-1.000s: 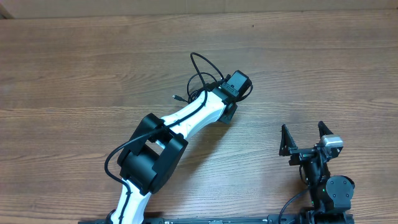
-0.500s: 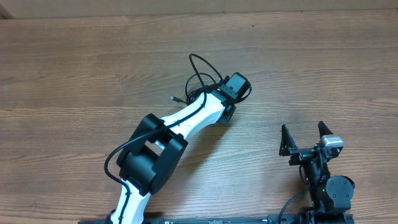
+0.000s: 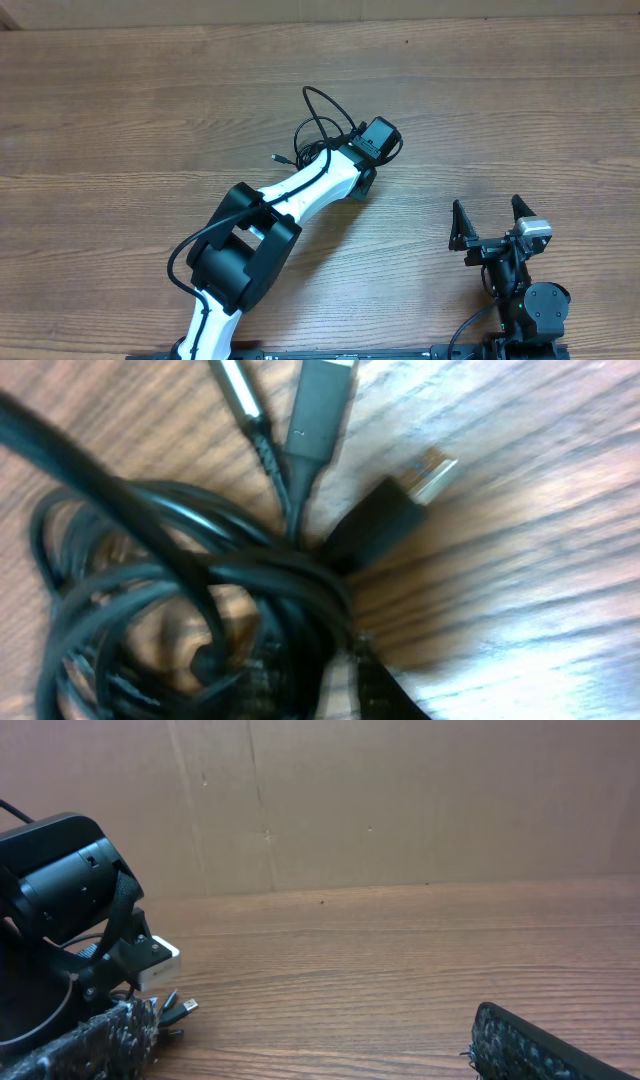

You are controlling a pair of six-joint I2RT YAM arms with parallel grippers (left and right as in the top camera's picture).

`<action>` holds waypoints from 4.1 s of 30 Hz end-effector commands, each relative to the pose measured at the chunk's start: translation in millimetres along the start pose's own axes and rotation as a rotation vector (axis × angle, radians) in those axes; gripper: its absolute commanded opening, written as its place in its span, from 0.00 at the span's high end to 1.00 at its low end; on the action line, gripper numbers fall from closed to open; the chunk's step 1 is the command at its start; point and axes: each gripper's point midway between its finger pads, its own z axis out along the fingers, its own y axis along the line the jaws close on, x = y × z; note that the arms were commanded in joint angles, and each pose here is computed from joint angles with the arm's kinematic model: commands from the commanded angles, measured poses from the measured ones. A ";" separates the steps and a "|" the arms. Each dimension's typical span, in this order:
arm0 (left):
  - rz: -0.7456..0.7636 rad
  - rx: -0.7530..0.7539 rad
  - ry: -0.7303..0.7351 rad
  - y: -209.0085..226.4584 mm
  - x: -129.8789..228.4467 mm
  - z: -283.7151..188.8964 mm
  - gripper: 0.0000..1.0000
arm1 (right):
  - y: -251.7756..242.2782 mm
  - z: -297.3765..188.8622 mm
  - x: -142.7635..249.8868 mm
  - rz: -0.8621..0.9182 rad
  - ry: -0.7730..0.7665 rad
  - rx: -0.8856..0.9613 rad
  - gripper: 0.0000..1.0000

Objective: Untangle cables
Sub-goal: 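Close the left gripper on the cable bundle near the plug ends, then lift the cable bundle up with the left gripper and hold it raised, then move the right gripper up toward the bundle held by the left gripper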

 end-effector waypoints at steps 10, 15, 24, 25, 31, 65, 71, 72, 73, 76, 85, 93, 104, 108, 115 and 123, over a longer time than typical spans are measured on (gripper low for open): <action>-0.049 0.240 -0.003 -17.9 -36.1 -60.6 0.96 | -2.6 0.2 2.5 -0.001 -0.001 0.012 0.00; -0.082 0.549 -0.032 -23.8 -72.4 -127.7 0.96 | -2.6 0.2 2.5 -0.001 -0.001 0.012 0.00; -0.088 1.210 -0.039 -10.4 -77.7 -208.3 0.96 | -2.6 0.2 2.5 -0.001 -0.001 0.012 0.00; -0.093 1.274 -0.052 -5.2 -78.4 -215.9 0.96 | -2.6 0.2 2.5 -0.001 -0.001 0.012 0.00; -0.115 1.513 -0.119 16.5 -81.4 -246.3 0.96 | -2.6 0.2 2.5 -0.001 -0.001 0.012 0.00; 0.024 1.564 -0.220 20.8 -56.7 -259.9 0.96 | -2.6 0.2 2.5 -0.001 -0.001 0.012 0.00; -0.033 1.583 -0.132 17.8 -47.1 -264.7 0.96 | -2.6 0.2 2.5 -0.001 -0.001 0.012 0.00; -0.041 1.586 -0.119 17.5 -45.7 -265.4 0.96 | -2.5 0.2 2.5 -0.001 -0.001 0.011 0.00; -0.048 1.587 -0.108 17.4 -44.6 -265.9 0.96 | -2.6 0.2 2.5 -0.001 -0.001 0.012 0.00; -0.062 1.590 -0.087 17.2 -42.3 -266.8 0.96 | -2.5 0.2 2.5 -0.001 -0.001 0.011 0.00; -0.083 1.624 -0.098 17.9 -45.8 -272.6 0.96 | -2.6 0.2 2.5 -0.001 -0.001 0.012 0.00; -0.127 1.651 -0.075 18.7 -48.4 -276.8 0.96 | 4.9 0.1 -2.2 -0.002 -0.019 -0.030 0.00; -0.209 1.761 -0.075 22.8 -59.8 -293.9 0.96 | 70.0 -26.1 -70.6 0.195 -0.124 -0.402 0.00; -0.208 1.761 -0.077 22.7 -60.4 -293.7 0.96 | 81.1 -41.9 -117.1 0.210 -0.117 -0.434 0.00; -0.226 1.770 -0.061 23.1 -61.0 -295.0 0.96 | 91.0 -45.7 -167.6 0.271 0.101 -0.411 0.00; -0.357 1.777 0.101 23.0 -60.9 -295.1 0.96 | 121.6 -26.3 -176.4 0.369 0.365 -0.578 0.00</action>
